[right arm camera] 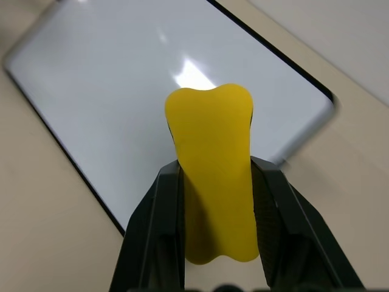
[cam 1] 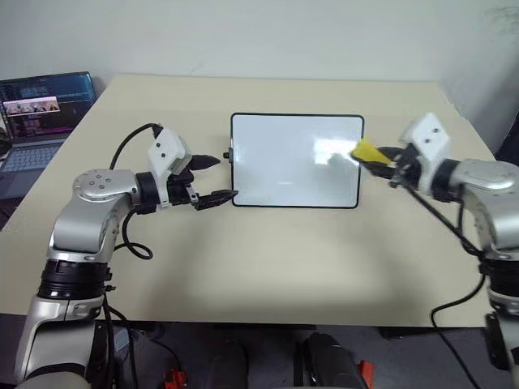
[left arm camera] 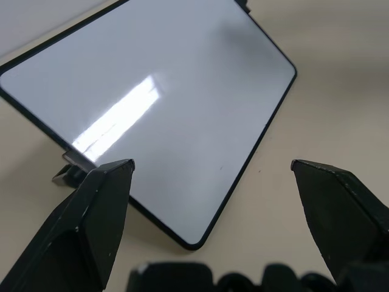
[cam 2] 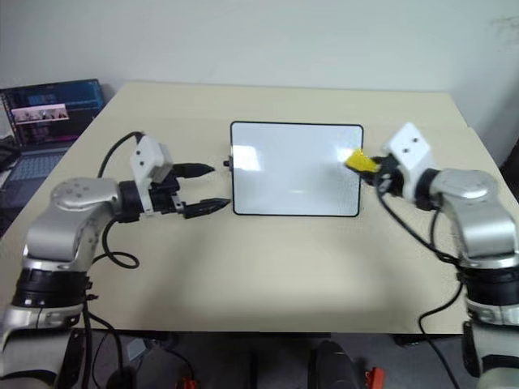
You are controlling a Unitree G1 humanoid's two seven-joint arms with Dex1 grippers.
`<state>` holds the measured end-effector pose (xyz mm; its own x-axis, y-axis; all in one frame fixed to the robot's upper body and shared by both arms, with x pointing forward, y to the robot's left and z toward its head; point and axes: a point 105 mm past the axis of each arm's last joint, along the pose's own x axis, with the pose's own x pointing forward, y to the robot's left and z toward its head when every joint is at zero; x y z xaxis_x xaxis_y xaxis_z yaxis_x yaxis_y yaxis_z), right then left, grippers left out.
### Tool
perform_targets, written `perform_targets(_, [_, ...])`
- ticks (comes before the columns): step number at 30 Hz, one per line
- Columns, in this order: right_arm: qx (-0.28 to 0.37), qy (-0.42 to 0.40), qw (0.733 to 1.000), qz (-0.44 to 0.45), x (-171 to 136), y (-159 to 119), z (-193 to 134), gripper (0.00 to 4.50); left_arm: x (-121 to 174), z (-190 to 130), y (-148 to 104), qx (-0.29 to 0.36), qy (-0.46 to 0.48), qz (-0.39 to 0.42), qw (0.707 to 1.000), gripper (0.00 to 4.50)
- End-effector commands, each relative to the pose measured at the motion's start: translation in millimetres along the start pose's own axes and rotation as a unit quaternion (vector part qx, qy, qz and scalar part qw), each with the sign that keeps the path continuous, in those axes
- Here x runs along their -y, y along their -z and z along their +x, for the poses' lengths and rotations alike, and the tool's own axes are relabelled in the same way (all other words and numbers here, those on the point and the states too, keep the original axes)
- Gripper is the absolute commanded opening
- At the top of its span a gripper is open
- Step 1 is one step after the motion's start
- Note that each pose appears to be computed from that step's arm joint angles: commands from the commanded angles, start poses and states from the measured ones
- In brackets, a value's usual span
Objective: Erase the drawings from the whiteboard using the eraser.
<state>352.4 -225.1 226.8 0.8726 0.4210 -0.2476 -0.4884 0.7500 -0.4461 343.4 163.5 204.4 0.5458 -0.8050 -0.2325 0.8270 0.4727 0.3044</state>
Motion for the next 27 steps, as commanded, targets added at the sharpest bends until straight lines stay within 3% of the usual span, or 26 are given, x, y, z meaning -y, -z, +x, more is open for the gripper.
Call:
perform_targets(1, [0.002,0.030,1.000,-0.003,15.3,-2.5,-22.6,1.12,0.8,5.3,-11.1,0.018,0.013,0.016,1.000,4.50])
perform_targets(6, [-0.042,0.049,0.998,0.026,25.6,20.5,-48.7,1.12,9.4,17.6,-11.9,0.030,0.043,0.013,0.999,4.50])
perform_targets(11, [-0.094,0.142,0.976,0.136,50.3,66.8,-68.5,1.12,47.1,52.0,-21.5,0.066,0.137,0.010,0.988,4.50])
perform_targets(16, [-0.126,0.200,0.945,0.226,54.1,97.1,-72.2,1.12,72.8,82.5,-30.0,0.099,0.199,-0.012,0.975,4.50])
perform_targets(20, [-0.148,0.215,0.926,0.273,50.7,118.1,-71.2,1.12,84.8,99.5,-22.6,0.097,0.225,-0.018,0.969,4.50])
perform_targets(27, [-0.196,0.208,0.916,0.282,44.4,151.2,-65.5,1.12,104.0,120.9,-26.8,0.117,0.255,-0.026,0.960,4.50])
